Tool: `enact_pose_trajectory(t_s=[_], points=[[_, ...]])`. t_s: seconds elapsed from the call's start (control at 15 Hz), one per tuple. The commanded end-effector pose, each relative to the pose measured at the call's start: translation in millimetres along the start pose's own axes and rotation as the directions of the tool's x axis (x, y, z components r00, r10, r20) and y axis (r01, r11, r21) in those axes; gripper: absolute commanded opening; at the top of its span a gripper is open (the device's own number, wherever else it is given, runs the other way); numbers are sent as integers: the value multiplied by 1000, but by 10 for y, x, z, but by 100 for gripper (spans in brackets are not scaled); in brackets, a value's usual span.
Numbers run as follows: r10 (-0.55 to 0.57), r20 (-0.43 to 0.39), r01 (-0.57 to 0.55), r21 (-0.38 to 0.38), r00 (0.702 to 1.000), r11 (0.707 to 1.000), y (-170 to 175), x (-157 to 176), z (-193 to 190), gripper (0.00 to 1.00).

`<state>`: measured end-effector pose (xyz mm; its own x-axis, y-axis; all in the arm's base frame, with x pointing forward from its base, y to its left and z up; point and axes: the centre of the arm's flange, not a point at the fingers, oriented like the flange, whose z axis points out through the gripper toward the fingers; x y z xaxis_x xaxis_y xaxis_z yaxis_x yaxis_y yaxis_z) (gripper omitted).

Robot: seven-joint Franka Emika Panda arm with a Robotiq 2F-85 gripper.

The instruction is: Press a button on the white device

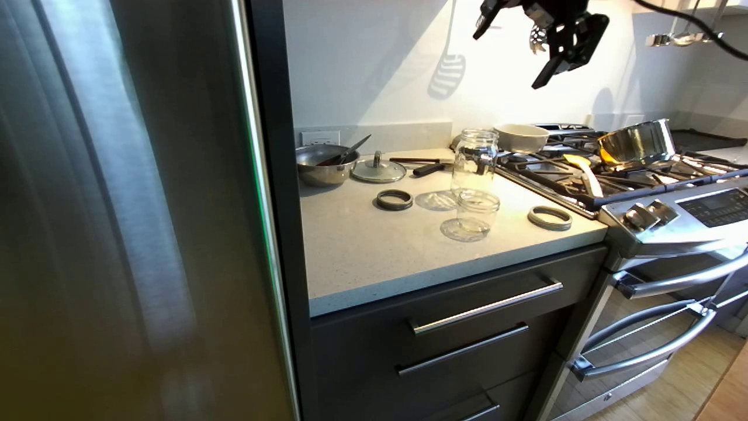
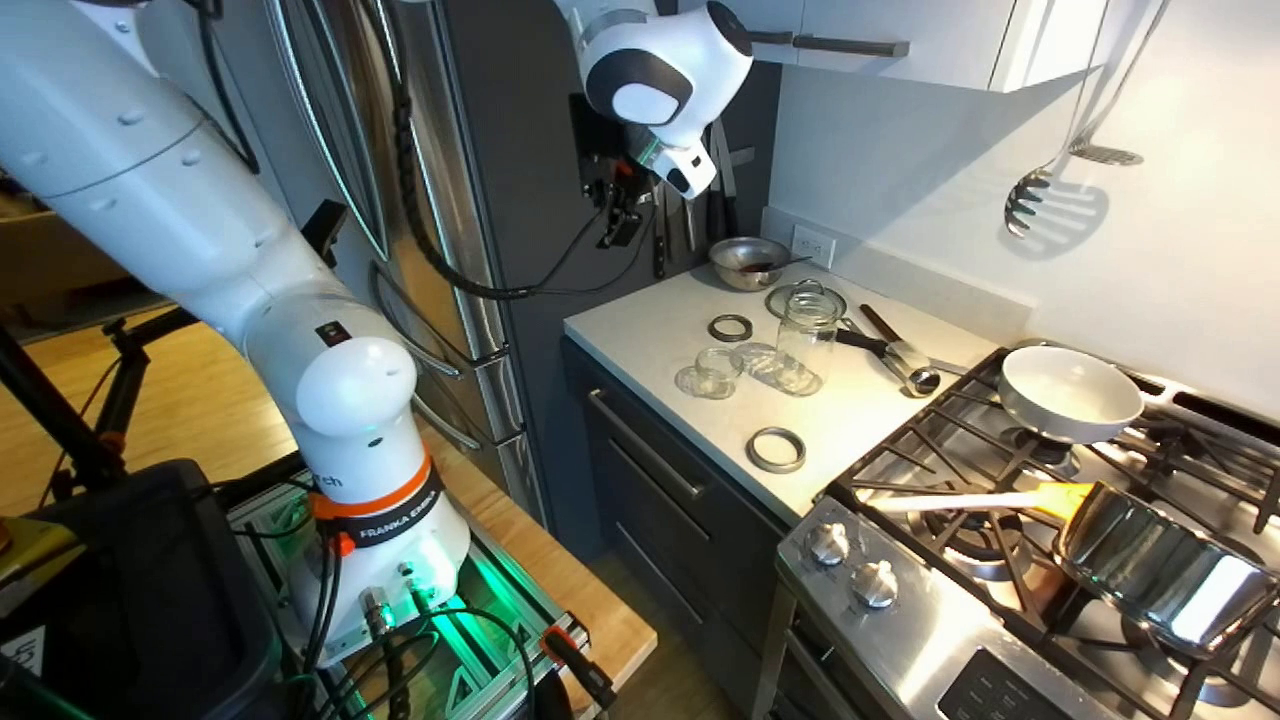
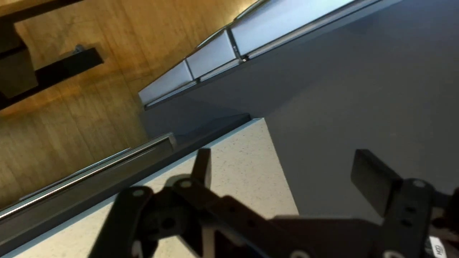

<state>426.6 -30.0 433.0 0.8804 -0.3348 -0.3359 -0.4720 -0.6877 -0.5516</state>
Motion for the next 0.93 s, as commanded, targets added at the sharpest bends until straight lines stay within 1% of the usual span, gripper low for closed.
enact_pose_trajectory(t_s=[0.0, 0.13, 0.33, 0.4, 0.53, 0.87], points=[[41, 131, -60, 143, 991, 988, -192, 546, 49, 100], [95, 178, -134, 218, 979, 967, -267, 727, 127, 100], [185, 245, -254, 288, 952, 923, -320, 966, 284, 100], [131, 193, -178, 250, 972, 952, -263, 727, 231, 100], [138, 203, -188, 249, 969, 950, -253, 807, 295, 100], [128, 195, -176, 254, 972, 951, -292, 773, 248, 100]])
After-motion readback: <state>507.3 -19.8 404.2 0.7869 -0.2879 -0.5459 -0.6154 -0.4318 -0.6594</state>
